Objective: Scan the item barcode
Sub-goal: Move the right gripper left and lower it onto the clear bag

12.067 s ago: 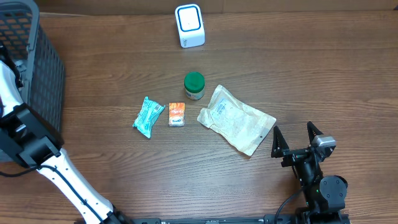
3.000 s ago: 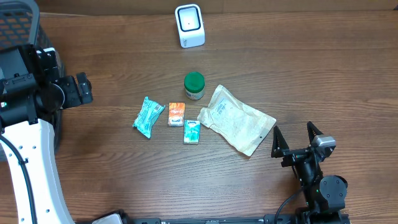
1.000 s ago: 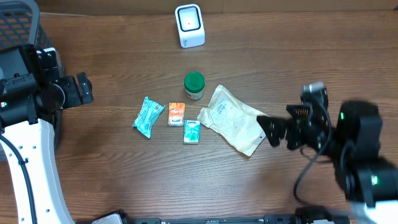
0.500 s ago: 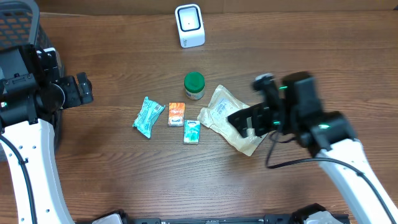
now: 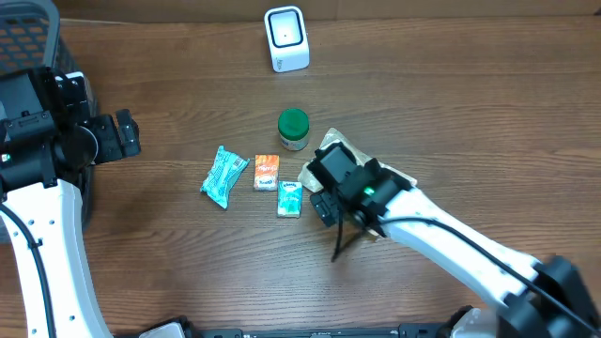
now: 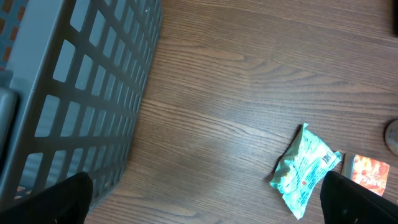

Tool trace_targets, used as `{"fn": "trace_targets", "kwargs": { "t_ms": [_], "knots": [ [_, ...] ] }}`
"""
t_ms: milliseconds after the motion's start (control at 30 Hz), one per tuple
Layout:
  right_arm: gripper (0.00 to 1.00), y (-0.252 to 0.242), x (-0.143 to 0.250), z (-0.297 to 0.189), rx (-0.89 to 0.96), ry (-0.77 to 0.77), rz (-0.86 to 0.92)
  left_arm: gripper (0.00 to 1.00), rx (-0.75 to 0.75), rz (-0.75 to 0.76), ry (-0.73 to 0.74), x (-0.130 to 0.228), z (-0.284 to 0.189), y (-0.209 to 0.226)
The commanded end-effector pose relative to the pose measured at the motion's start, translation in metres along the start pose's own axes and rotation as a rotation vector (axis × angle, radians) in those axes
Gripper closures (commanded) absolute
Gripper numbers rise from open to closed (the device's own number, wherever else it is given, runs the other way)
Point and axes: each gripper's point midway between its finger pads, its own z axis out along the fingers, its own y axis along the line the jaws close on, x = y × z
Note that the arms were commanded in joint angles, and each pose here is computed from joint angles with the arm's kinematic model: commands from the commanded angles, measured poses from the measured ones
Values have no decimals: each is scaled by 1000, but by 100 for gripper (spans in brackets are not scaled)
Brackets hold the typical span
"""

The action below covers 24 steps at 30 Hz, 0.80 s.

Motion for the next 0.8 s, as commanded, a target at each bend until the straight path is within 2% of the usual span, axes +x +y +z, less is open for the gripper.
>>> {"fn": "trace_targets", "kwargs": {
  "t_ms": [0,300,533,767],
  "knots": [
    [6,3,-8,11,60,-1,-28,0,10,13,-6,-2,0,-2],
    [26,36,9,45,108,69,-235,0,10,13,-6,-2,0,-2],
    [28,24,14,57,225,96,-279,0,10,13,-6,-2,0,-2],
    [24,14,19,58,276,98,-235,0,10,13,-6,-2,0,-2]
  ]
}}
